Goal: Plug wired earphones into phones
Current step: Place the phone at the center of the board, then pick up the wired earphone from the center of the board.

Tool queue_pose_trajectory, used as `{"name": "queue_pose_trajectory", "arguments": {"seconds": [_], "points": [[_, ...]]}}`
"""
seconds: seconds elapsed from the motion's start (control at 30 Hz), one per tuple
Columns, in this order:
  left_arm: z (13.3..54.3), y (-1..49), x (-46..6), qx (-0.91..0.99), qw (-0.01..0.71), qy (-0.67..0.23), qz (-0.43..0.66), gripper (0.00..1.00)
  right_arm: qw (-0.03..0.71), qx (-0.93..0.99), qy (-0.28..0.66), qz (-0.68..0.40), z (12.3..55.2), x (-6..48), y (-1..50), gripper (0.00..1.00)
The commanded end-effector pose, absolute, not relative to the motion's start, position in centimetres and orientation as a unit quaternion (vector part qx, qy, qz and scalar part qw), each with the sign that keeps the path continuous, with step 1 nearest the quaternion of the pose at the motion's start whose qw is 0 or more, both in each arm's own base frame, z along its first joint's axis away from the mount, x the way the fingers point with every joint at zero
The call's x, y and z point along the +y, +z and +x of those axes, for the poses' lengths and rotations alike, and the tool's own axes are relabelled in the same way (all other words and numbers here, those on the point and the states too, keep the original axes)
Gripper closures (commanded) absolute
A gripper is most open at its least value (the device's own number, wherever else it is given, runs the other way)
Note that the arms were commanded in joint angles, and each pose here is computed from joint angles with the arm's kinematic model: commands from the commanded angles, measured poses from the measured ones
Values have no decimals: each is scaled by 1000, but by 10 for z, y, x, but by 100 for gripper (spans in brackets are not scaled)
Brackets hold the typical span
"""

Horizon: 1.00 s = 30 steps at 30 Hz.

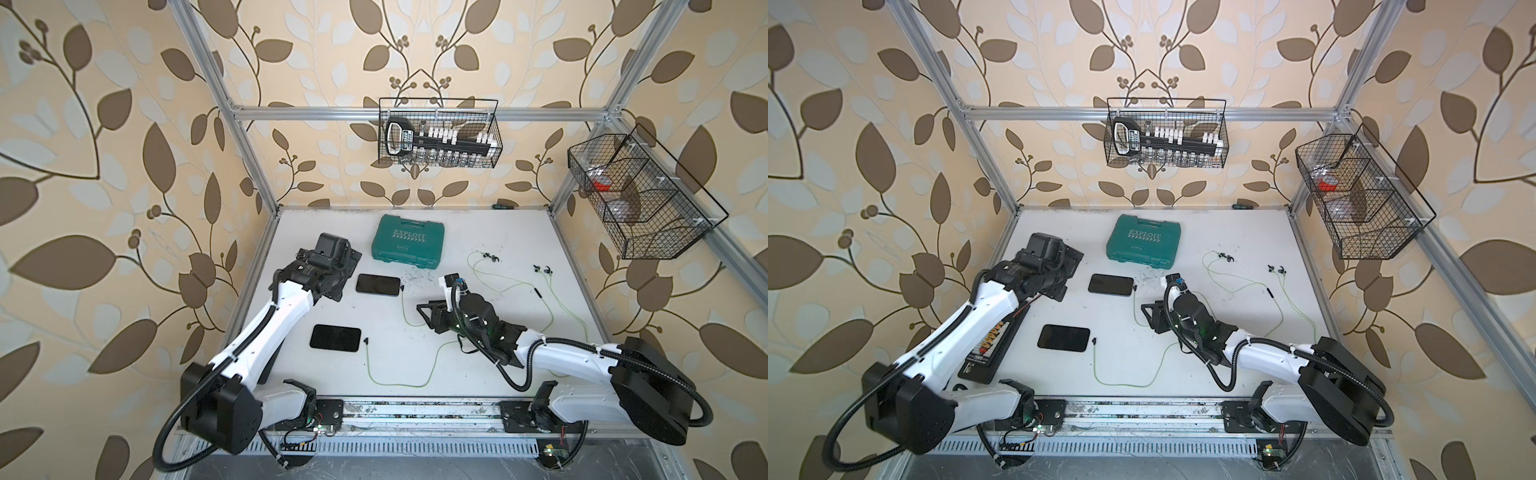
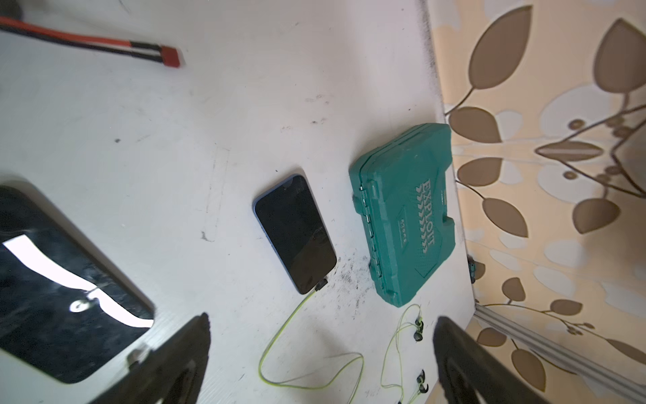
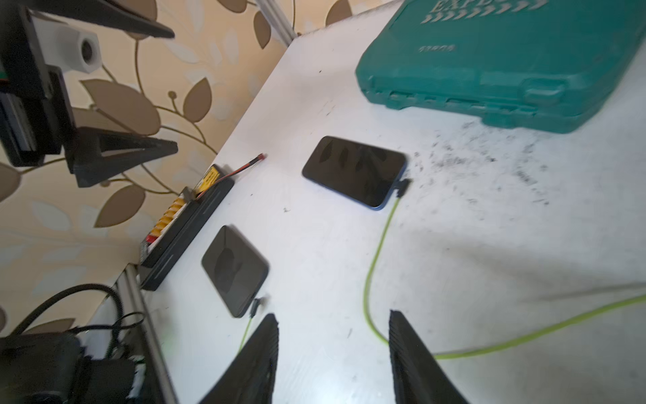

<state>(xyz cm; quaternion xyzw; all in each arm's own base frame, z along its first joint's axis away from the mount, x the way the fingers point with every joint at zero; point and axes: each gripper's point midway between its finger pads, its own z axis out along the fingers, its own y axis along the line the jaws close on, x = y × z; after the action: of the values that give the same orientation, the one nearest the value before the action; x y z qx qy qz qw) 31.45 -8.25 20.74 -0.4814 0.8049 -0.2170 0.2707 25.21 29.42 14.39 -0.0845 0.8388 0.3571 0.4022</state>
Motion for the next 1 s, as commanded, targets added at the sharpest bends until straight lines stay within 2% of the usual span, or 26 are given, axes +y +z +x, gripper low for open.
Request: {"name": "queue_pose_trajectory", "arguments": {"seconds": [0.0, 0.2, 0.4, 0.63, 0.97], "points": [[255, 183, -41, 866, 247, -75, -429, 1, 361, 860, 354, -71, 225, 307, 149, 51], [202, 167, -27, 871, 216, -62, -437, 1, 300, 872, 383, -60, 170, 349, 136, 55], [181, 147, -23, 852, 207, -75, -474, 1, 240, 901, 355, -71, 140, 393, 96, 63], [174, 130, -23, 852, 184, -65, -486, 1, 230, 911, 338, -61, 149, 427, 63, 72], [174, 121, -32, 859, 167, -81, -478, 1, 230, 906, 354, -16, 189, 442, 42, 72]]}}
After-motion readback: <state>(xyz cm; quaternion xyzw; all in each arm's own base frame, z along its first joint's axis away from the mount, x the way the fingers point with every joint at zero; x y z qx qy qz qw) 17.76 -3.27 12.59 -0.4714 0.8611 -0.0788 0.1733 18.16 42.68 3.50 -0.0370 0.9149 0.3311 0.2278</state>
